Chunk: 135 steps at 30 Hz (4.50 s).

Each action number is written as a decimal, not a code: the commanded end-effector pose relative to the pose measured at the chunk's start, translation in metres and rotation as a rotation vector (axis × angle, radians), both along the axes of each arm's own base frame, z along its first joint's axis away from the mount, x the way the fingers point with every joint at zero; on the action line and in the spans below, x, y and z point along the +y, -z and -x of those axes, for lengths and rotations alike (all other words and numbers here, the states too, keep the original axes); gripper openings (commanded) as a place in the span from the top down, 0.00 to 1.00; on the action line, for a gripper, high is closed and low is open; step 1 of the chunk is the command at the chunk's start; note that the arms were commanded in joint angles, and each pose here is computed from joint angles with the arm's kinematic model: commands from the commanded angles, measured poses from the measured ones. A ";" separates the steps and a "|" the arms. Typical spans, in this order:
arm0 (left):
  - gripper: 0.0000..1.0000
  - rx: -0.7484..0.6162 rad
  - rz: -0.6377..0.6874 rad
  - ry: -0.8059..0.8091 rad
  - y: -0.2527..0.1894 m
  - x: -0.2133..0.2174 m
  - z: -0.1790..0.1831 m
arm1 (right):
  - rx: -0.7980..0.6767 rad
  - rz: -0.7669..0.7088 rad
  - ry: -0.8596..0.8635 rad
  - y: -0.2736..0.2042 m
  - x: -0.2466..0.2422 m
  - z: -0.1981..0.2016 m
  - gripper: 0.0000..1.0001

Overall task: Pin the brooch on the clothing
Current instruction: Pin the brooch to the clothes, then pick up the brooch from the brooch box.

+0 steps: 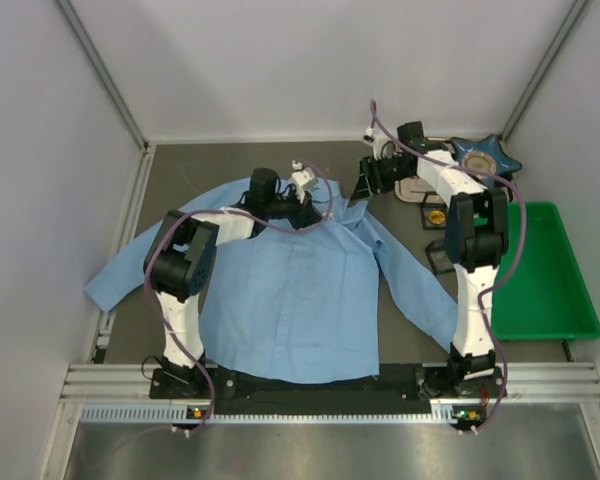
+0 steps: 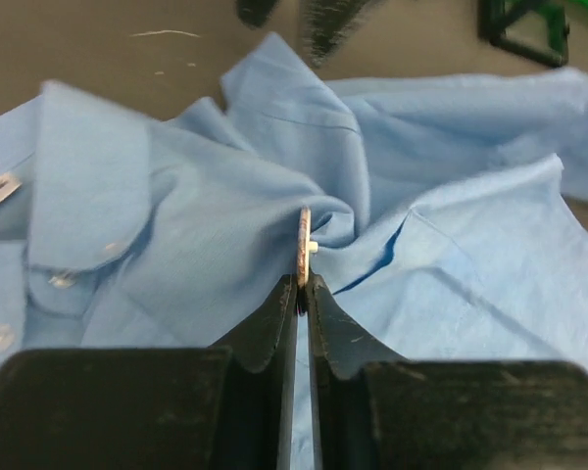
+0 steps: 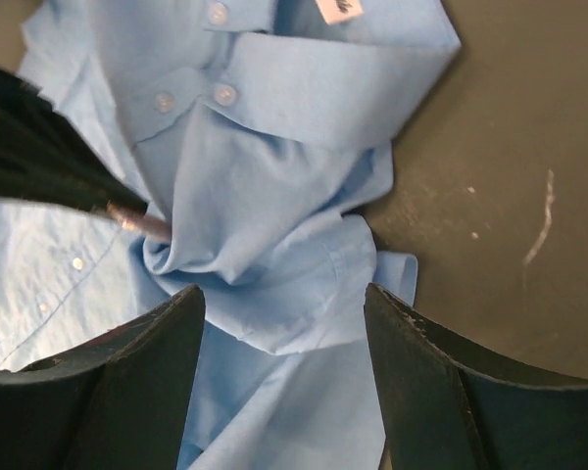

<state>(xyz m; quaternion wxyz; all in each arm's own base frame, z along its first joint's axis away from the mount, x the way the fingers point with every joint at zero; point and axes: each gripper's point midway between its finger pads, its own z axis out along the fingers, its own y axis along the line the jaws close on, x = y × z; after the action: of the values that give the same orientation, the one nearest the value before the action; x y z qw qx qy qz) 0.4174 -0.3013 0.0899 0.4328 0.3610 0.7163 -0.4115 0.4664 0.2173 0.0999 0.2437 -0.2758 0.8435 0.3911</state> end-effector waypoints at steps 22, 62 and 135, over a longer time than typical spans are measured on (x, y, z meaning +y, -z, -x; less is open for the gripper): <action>0.32 -0.121 -0.095 -0.164 -0.080 0.107 -0.006 | -0.226 0.282 0.018 -0.093 -0.046 0.042 0.30; 0.35 -0.052 0.052 -0.244 -0.108 0.103 -0.019 | -0.148 0.639 0.523 0.044 -0.231 -0.003 0.42; 0.01 0.063 0.181 -0.201 -0.220 0.138 0.058 | -1.986 0.179 -0.764 -0.221 0.058 0.191 1.00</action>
<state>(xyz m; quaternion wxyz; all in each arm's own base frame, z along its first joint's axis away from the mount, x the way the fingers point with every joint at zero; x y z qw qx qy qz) 0.3962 -0.1517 0.2761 0.4735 0.1362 0.7667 -0.4115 0.2975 0.2483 0.2944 0.6138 -0.6980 0.3646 0.0557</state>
